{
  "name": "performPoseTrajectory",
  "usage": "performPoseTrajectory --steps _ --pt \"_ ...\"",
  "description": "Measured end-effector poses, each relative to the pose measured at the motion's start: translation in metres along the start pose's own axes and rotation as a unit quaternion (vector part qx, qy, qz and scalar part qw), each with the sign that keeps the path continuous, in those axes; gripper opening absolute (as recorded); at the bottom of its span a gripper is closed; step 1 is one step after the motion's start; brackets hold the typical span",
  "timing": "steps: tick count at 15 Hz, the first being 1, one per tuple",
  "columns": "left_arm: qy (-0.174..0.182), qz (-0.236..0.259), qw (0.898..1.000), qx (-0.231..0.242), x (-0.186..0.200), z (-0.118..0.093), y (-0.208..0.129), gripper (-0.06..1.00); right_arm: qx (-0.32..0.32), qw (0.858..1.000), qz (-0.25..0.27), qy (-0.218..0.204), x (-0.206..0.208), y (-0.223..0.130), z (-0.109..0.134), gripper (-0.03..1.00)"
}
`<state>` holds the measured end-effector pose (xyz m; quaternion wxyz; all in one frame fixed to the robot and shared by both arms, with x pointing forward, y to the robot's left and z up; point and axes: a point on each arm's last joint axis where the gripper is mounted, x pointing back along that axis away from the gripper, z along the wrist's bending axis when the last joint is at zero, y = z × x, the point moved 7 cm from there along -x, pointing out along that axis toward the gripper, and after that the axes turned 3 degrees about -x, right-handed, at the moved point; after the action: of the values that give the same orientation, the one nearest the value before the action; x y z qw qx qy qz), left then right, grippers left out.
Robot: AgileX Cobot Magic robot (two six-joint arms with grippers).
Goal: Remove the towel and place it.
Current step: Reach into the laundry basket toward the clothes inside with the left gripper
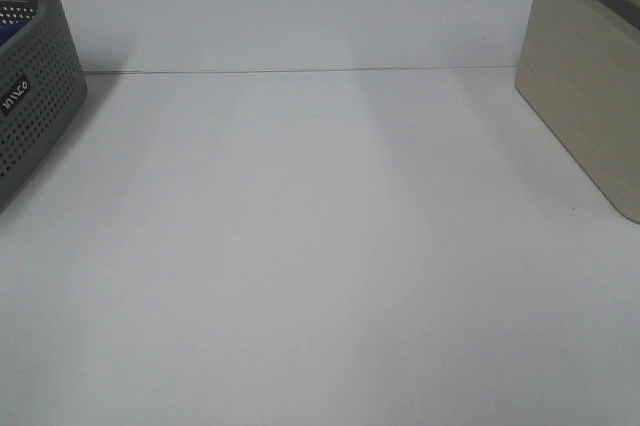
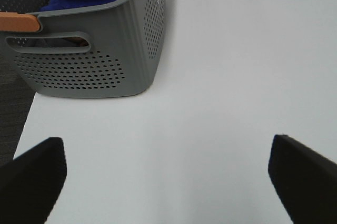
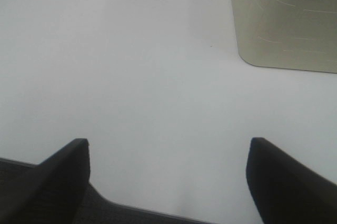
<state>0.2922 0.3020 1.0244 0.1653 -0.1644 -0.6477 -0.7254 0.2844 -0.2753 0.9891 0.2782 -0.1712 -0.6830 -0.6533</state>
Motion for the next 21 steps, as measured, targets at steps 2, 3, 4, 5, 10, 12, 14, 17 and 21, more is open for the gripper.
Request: performPoseTrajectory --steps 2,3,4,5,10,12,14,17,21 --pt "0.0 0.0 1.0 0.0 0.0 0.0 0.0 0.99 0.0 1.0 0.0 0.0 0.0 0.0 0.0 0.79" --pt "0.0 0.0 1.0 0.0 0.0 0.0 0.0 0.99 0.0 1.0 0.0 0.0 0.0 0.0 0.0 0.79" --pt "0.0 0.0 1.0 0.0 0.0 0.0 0.0 0.99 0.0 1.0 0.0 0.0 0.0 0.0 0.0 0.79" --pt "0.0 0.0 1.0 0.0 0.0 0.0 0.0 0.99 0.0 1.0 0.0 0.0 0.0 0.0 0.0 0.79" --pt "0.0 0.0 1.0 0.0 0.0 0.0 0.0 0.99 0.0 1.0 0.0 0.0 0.0 0.0 0.0 0.79" --pt "0.0 0.0 1.0 0.0 0.0 0.0 0.0 0.99 0.0 1.0 0.0 0.0 0.0 0.0 0.0 0.79" --pt "0.0 0.0 1.0 0.0 0.0 0.0 0.0 0.99 0.0 1.0 0.0 0.0 0.0 0.0 0.0 0.79" --pt "-0.001 0.009 1.0 0.0 -0.001 0.0 0.0 0.99 0.0 1.0 0.0 0.0 0.0 0.0 0.0 0.79" --pt "-0.02 0.117 0.992 -0.042 -0.006 0.005 0.037 0.99 0.0 1.0 0.0 0.0 0.0 0.0 0.0 0.79"
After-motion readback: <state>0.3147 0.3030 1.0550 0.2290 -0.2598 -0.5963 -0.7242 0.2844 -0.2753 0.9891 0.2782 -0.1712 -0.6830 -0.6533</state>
